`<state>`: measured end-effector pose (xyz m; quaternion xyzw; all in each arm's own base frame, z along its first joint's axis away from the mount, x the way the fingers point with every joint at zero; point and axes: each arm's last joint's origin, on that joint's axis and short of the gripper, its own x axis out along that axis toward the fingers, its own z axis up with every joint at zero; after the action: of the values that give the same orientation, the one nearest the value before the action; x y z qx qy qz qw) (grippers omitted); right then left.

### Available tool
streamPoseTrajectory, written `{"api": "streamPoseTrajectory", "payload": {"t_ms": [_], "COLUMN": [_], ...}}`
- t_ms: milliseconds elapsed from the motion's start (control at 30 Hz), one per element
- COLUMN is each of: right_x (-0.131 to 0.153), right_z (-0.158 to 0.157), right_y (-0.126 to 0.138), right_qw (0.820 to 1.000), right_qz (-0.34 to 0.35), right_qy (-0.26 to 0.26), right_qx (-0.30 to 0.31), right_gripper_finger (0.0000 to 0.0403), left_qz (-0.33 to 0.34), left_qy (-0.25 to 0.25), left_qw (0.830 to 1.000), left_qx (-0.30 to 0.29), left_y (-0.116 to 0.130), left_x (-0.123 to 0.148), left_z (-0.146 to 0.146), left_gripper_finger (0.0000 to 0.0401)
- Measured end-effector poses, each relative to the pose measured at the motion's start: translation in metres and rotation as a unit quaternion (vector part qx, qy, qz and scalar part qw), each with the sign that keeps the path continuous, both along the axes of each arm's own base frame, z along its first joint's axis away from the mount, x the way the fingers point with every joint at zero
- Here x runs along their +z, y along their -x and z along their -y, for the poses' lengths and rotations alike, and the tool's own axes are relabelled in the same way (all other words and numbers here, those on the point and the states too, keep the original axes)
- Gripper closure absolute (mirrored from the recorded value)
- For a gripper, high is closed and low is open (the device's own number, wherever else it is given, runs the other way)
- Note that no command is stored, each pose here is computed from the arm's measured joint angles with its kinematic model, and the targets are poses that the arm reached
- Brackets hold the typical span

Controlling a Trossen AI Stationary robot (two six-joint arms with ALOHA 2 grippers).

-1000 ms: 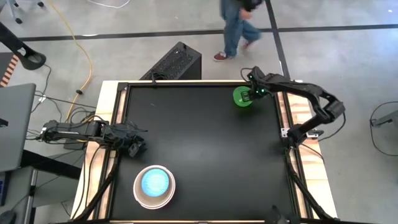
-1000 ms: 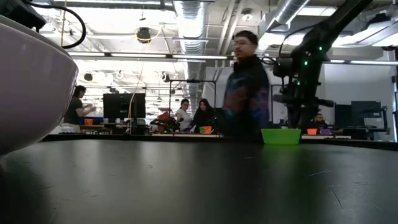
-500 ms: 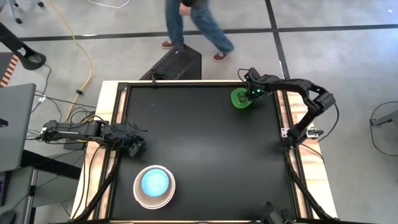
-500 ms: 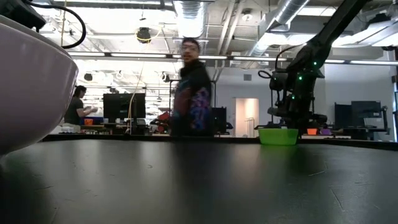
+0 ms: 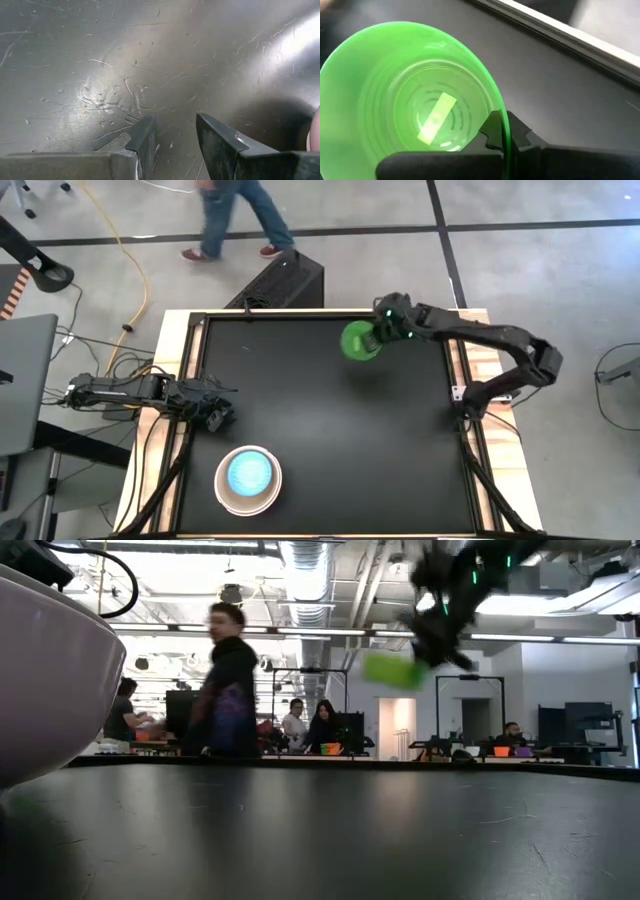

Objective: Nest bowls inside each other
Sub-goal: Stack the green bowl on top of the other pattern bowl

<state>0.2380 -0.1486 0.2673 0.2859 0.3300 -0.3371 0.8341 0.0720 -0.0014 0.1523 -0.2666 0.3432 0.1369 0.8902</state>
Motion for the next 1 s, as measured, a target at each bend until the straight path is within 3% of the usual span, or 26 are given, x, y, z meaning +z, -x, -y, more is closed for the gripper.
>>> {"api": "streamPoseTrajectory", "payload": {"t_ms": [233, 367, 533, 767, 1000], "right_x": [0.061, 0.071, 0.065, 0.045, 0.021], "right_z": [-0.109, -0.172, -0.234, -0.284, -0.299], "right_y": [-0.069, -0.112, -0.170, -0.242, -0.286], "right_qw": [0.979, 0.964, 0.942, 0.917, 0.908], "right_qz": [0.102, 0.110, 0.108, 0.136, 0.160], "right_qy": [0.057, 0.075, 0.092, 0.105, 0.071], "right_qx": [0.164, 0.229, 0.305, 0.360, 0.381], "right_gripper_finger": [0.0400, 0.0400, 0.0400, 0.0397, 0.0396], "left_qz": [0.000, 0.000, 0.000, 0.000, 0.000], "left_qy": [-0.001, -0.003, -0.005, -0.005, -0.005], "left_qw": [1.000, 1.000, 1.000, 1.000, 1.000], "left_qx": [0.001, 0.003, 0.004, 0.005, 0.005], "left_y": [0.000, 0.000, 0.000, 0.000, 0.000], "left_x": [0.000, 0.000, 0.000, 0.000, 0.000], "left_z": [0.000, 0.000, 0.000, 0.000, 0.000], "left_gripper_finger": [0.0273, 0.0273, 0.0273, 0.0273, 0.0273]}}
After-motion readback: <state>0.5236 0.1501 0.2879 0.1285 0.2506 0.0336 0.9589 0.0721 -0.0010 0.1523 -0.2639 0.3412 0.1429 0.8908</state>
